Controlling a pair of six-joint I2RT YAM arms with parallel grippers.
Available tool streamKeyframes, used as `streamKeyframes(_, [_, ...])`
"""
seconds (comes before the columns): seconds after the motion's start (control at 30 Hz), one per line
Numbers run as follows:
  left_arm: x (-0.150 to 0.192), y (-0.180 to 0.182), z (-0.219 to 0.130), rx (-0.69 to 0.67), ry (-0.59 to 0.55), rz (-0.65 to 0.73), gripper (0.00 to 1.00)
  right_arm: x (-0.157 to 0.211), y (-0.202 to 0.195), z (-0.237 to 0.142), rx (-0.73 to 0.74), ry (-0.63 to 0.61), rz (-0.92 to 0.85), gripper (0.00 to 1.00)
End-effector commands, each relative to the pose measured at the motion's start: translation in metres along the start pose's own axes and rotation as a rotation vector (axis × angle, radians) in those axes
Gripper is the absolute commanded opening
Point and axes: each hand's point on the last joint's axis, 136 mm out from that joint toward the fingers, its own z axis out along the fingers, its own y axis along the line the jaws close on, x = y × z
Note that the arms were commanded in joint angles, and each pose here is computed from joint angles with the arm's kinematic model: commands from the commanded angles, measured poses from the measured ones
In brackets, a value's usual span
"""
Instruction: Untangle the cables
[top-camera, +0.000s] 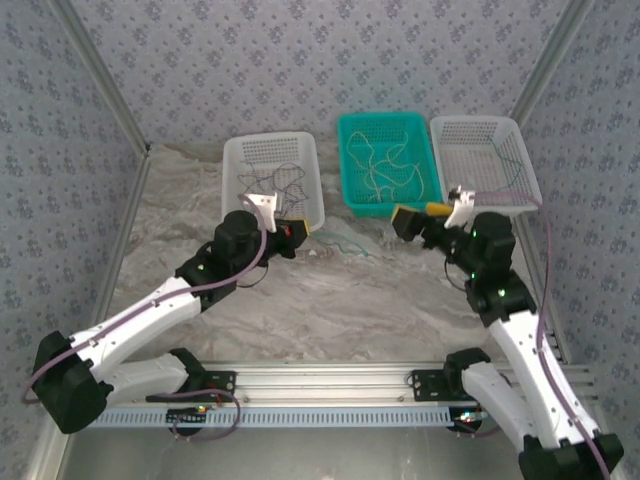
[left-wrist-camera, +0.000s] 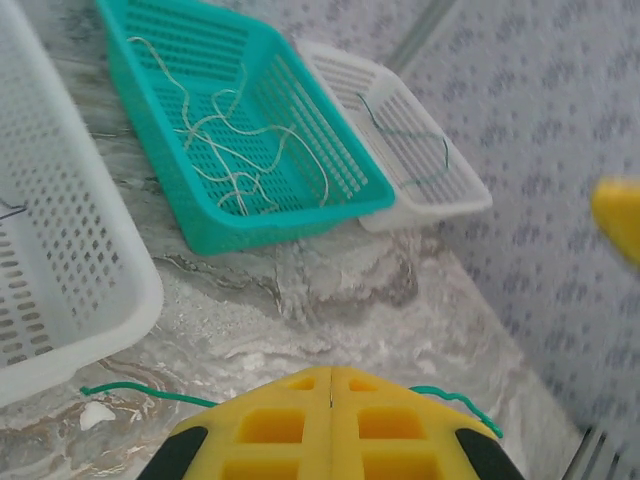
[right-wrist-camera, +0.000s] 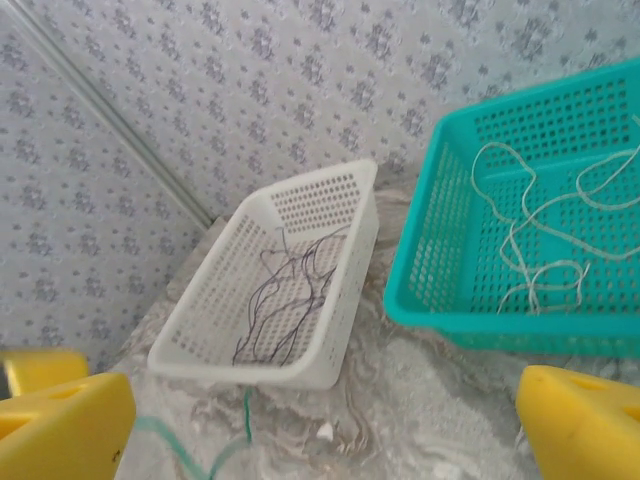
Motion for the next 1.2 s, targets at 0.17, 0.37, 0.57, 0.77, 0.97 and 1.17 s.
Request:
streamKeyframes(0.17, [-0.037, 0.013, 0.004, -0.146, -0.12, -0.38, 0.0, 0.055, 0.042, 0.008, -0.179, -0.11, 0.031, 1.0])
streamKeyframes(0.37, [-0.038, -0.002, 0.01, -0.109, -0.109, -0.456, 0.0, 0.076, 0.07, 0.043, -0.147, -0.215, -0.101, 1.0])
streamKeyframes(0.57, [-0.034, -0.007, 0.009, -0.11, -0.107, -0.473, 0.01, 0.071, 0.055, 0.093, 0.015, -0.333, -0.25, 1.0])
streamKeyframes(0.77, [-0.033, -0.008, 0.004, -0.103, -0.117, -0.486, 0.01, 0.073, 0.036, 0.13, 0.077, -0.371, -0.212, 0.82])
streamKeyframes(0.97, [-0.034, -0.007, 0.001, -0.109, -0.13, -0.479, 0.01, 0.085, 0.028, 0.138, 0.087, -0.367, -0.2, 0.07])
streamKeyframes(1.17, [-0.057, -0.001, -0.021, -0.172, -0.203, -0.35, 0.01, 0.101, -0.004, 0.124, 0.197, -0.303, -0.211, 0.0])
